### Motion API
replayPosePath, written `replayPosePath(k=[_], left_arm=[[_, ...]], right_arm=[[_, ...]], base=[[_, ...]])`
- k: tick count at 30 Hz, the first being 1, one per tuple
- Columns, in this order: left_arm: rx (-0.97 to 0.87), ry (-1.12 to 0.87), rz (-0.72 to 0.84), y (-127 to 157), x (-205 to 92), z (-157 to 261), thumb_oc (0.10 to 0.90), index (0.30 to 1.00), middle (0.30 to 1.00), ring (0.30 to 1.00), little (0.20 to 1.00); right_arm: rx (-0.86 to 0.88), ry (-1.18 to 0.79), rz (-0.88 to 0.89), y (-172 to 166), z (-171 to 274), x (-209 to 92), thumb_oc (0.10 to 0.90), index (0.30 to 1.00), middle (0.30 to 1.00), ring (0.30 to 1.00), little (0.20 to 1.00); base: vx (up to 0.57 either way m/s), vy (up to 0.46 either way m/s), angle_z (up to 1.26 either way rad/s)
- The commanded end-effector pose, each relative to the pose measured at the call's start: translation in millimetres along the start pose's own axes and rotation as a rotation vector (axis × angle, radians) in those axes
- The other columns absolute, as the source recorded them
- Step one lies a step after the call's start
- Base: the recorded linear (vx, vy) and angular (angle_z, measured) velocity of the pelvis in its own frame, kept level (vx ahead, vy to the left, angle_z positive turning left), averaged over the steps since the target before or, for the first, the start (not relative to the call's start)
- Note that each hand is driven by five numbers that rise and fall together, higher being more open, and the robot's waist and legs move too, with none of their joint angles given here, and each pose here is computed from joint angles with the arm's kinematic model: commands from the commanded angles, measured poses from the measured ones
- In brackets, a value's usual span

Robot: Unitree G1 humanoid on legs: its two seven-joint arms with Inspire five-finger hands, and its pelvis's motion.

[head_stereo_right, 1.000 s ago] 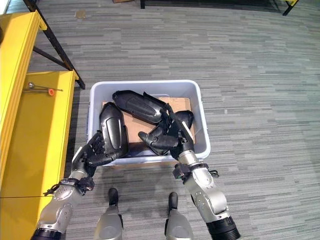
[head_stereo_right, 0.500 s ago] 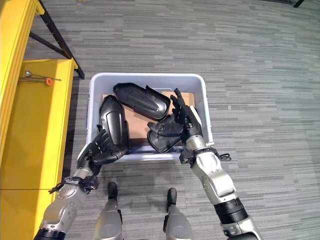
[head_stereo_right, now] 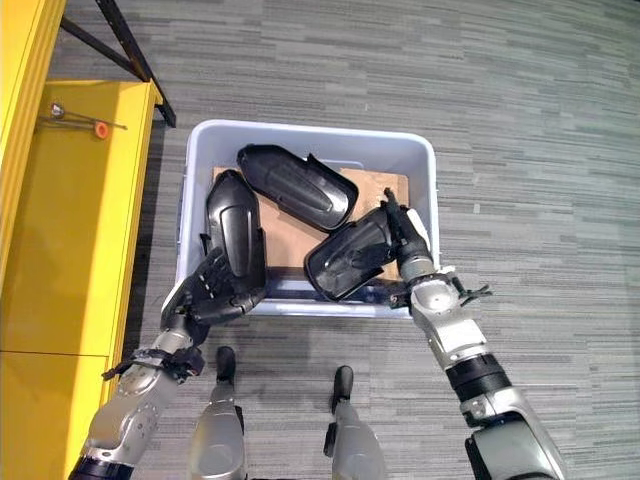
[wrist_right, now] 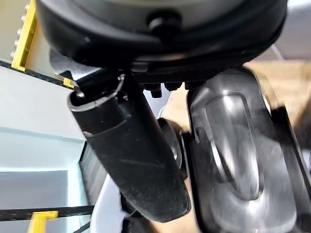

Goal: Move parts from the plastic box to the shelf.

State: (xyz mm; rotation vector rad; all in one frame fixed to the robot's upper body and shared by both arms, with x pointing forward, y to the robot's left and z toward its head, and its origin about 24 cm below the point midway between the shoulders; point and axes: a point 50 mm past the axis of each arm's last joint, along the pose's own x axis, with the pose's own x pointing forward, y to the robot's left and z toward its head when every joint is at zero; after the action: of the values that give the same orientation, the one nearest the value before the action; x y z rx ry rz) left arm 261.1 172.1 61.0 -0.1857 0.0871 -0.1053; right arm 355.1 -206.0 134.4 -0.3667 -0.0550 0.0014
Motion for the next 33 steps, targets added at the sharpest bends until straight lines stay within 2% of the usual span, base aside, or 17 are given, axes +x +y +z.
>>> replayPosePath(k=[1, 11, 21, 33], left_arm=[[-0.061, -0.187, -0.103, -23, -4, 33, 0.900, 1.000, 1.000, 1.000, 1.000], [-0.092, -0.174, -0.127, -33, -3, 29, 0.900, 1.000, 1.000, 1.000, 1.000], [-0.099, -0.183, -0.128, -35, -3, 30, 0.900, 1.000, 1.000, 1.000, 1.000], [-0.114, -0.161, -0.152, -41, -1, 25, 0.900, 1.000, 1.000, 1.000, 1.000]], right_arm=[[-0.142, -0.363, -0.059, -19, 94, 16, 0.900, 1.000, 1.000, 1.000, 1.000], [-0.170, -0.368, -0.127, -30, 107, 26, 0.900, 1.000, 1.000, 1.000, 1.000], [-0.133, -0.302, -0.156, -32, 91, 30, 0.900, 1.000, 1.000, 1.000, 1.000], [0.011, -0.174, -0.177, -25, 56, 33, 0.900, 1.000, 1.000, 1.000, 1.000]], base=[[0.00, 0.000, 0.00], [0.00, 0.009, 0.03], [0.00, 0.003, 0.01], [0.00, 0.000, 0.00]])
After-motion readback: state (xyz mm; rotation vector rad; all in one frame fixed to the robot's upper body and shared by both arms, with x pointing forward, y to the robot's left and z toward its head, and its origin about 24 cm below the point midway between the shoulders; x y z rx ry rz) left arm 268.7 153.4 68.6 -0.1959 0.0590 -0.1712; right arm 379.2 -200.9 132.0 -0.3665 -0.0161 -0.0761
